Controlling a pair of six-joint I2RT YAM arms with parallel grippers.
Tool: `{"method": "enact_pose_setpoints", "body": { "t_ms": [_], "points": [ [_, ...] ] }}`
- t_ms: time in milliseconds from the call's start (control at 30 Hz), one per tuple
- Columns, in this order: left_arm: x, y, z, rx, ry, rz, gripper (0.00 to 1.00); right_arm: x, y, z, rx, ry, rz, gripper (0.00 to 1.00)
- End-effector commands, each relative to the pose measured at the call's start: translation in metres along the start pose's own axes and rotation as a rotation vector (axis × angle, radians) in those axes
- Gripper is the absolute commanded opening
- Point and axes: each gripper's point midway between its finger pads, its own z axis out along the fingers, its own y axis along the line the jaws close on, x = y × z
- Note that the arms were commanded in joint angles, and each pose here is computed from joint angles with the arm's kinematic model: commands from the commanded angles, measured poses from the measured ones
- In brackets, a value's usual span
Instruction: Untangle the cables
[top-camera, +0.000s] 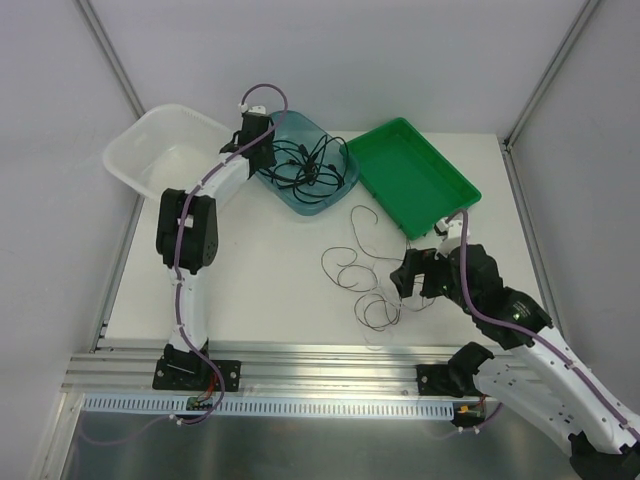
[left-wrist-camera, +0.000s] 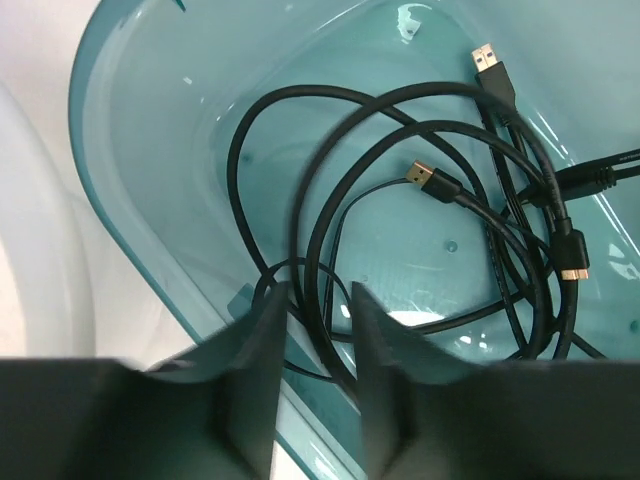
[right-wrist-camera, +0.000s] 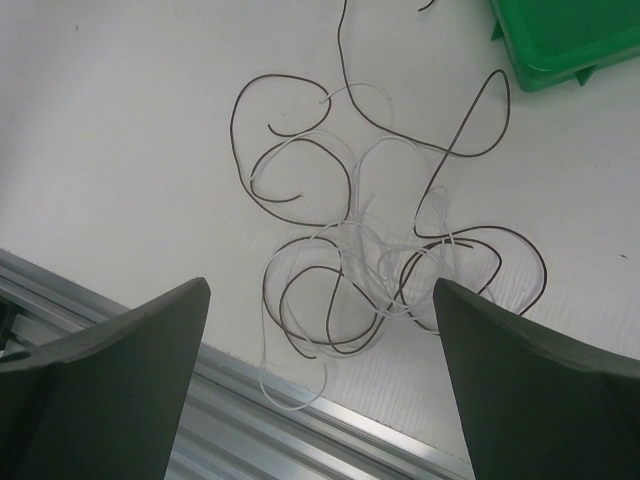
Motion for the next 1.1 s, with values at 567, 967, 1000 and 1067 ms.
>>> {"method": "enact_pose_setpoints", "body": {
  "t_ms": [567, 967, 1000, 1067],
  "points": [
    [-0.081, -0.081, -0.214, 0.222, -0.306, 0.102, 0.99, 0.038, -0.033, 0.024, 0.211, 0.182, 0.075, 1.00],
    [0.127, -0.064, -0.309, 0.412, 0.021, -0.028, 0.99, 0.105, -0.031, 0.070, 0.223, 0.470, 0.200, 0.89],
    [0.150, -0.054, -0.305, 0.394, 0.067, -0.028, 0.99, 0.109, -0.028, 0.072, 0.210, 0.494, 0.205, 0.88],
    [0.163, -0.041, -0.315, 0.396, 0.084, -0.076, 0.99, 0.115, -0.026, 0.082, 0.221, 0.534, 0.210, 0.84]
  ]
}}
